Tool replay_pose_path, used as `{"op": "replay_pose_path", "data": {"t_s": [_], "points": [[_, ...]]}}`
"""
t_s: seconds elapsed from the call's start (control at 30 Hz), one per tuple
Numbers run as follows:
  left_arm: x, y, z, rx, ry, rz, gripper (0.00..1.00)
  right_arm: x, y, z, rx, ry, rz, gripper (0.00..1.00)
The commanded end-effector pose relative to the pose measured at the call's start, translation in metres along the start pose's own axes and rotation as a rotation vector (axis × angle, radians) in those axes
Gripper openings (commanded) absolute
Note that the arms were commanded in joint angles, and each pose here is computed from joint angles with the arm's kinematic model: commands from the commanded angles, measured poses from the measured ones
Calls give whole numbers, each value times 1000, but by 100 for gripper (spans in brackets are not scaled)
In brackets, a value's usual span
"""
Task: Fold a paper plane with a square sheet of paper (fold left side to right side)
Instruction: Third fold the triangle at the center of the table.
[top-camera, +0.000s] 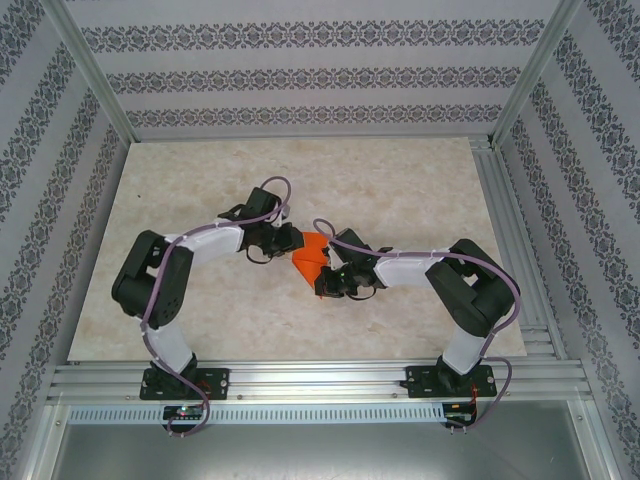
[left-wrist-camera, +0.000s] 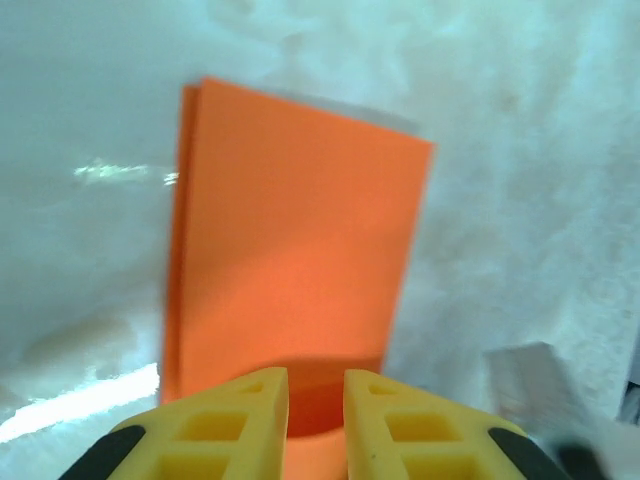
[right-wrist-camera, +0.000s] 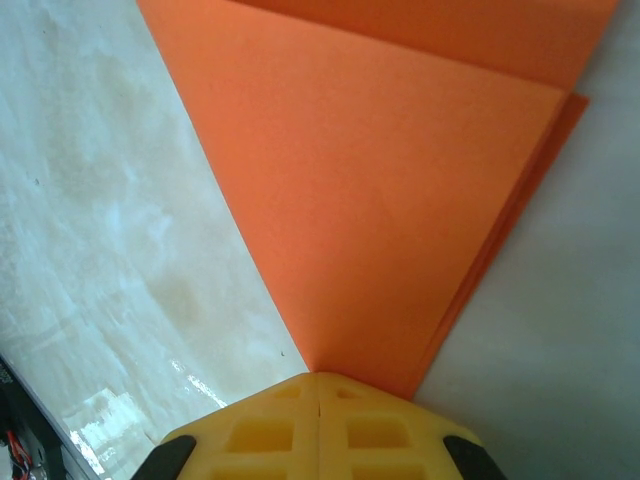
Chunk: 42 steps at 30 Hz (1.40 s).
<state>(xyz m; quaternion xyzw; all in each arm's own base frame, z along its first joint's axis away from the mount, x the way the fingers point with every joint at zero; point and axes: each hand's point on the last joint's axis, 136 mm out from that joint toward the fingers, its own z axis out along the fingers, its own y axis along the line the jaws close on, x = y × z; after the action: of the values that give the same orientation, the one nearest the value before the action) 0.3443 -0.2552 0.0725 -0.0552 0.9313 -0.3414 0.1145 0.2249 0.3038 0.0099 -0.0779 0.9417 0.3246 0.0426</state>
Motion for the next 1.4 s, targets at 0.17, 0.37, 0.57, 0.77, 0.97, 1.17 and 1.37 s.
{"op": "replay_pose_path", "data": {"t_s": [0.17,0.37,0.57,0.77,0.97,1.17,1.37], "points": [[50,-15,-14,92,34,20,19,45,-50,13,167,141,97,3],[66,-27,5,120,60,19,18,47,-53,13,178,150,100,3],[67,-26,24,106,76,6,16,46,-52,12,181,147,94,3],[74,-15,39,68,92,-8,15,46,-52,12,185,151,91,3],[74,5,51,4,78,-24,15,49,-56,12,207,165,91,3],[70,28,53,-99,52,-13,15,51,-58,11,227,175,92,3],[56,40,47,-156,17,12,15,53,-60,11,237,179,94,3]]}}
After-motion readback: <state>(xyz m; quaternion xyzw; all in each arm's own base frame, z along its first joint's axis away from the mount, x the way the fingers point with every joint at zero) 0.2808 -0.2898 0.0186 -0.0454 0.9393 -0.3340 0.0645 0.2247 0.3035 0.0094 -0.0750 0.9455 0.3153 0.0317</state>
